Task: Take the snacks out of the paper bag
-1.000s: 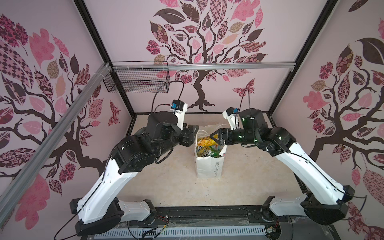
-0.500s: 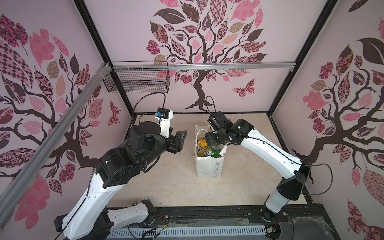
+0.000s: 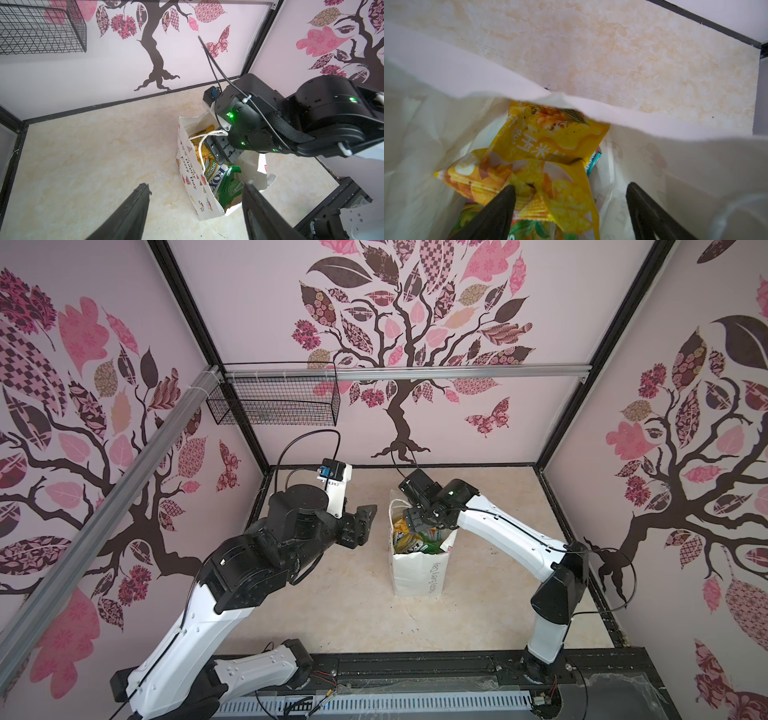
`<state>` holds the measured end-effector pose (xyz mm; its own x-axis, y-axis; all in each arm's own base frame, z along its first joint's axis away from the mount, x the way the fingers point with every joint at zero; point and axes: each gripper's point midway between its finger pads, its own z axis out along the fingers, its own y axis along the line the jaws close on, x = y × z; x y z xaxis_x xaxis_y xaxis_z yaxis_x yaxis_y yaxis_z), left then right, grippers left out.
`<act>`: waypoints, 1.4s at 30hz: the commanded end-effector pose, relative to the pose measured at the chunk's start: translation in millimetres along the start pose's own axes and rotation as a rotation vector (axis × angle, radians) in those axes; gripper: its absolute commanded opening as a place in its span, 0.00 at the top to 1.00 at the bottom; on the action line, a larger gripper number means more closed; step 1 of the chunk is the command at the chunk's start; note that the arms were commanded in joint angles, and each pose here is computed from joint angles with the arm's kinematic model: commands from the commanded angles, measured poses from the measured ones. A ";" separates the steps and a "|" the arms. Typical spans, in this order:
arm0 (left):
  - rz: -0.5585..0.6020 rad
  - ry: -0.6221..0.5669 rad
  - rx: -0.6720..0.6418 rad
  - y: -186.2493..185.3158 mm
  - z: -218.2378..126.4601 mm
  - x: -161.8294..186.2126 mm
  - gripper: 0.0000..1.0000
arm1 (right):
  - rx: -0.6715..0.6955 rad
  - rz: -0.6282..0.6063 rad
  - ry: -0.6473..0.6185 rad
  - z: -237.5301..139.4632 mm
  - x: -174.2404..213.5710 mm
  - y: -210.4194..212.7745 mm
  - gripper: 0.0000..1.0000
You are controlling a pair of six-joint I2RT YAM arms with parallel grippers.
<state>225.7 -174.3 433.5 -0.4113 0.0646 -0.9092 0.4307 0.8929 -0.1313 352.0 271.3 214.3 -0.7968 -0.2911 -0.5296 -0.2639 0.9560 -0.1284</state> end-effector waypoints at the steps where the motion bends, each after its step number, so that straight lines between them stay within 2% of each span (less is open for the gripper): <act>1: 0.008 -0.023 0.006 2.1 -3.3 1.8 0.27 | -0.002 -0.031 0.043 20.5 7.2 8.9 0.20; 3: 0.022 -0.028 0.024 0.0 -3.0 4.3 0.25 | -0.012 -0.033 0.049 22.9 9.0 11.4 0.27; 14: 0.073 -0.049 0.078 -12.1 5.2 2.0 0.19 | -0.063 0.002 -0.009 -10.9 4.1 4.1 0.90; 17: 0.076 -0.052 0.078 -11.6 5.0 3.1 0.15 | -0.107 0.032 -0.041 -26.4 -1.0 4.4 1.00; 21: 0.077 -0.053 0.085 -11.7 4.7 6.5 0.01 | -0.157 0.078 -0.110 -50.7 -13.1 3.2 1.00; 36: 0.076 -0.059 0.108 -16.1 4.5 4.4 0.01 | -0.234 0.159 -0.335 -129.1 -52.4 -17.1 1.00; 42: 0.007 -0.087 0.101 -16.1 5.1 -5.3 0.01 | -0.296 0.197 -0.482 -176.8 -70.6 -28.9 1.00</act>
<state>220.7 -190.2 427.4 -0.3493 0.0936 -0.9323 0.5318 0.8391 -0.1150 325.8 269.3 334.6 -0.6511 -0.1060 -0.7515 -0.3153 0.9385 0.1408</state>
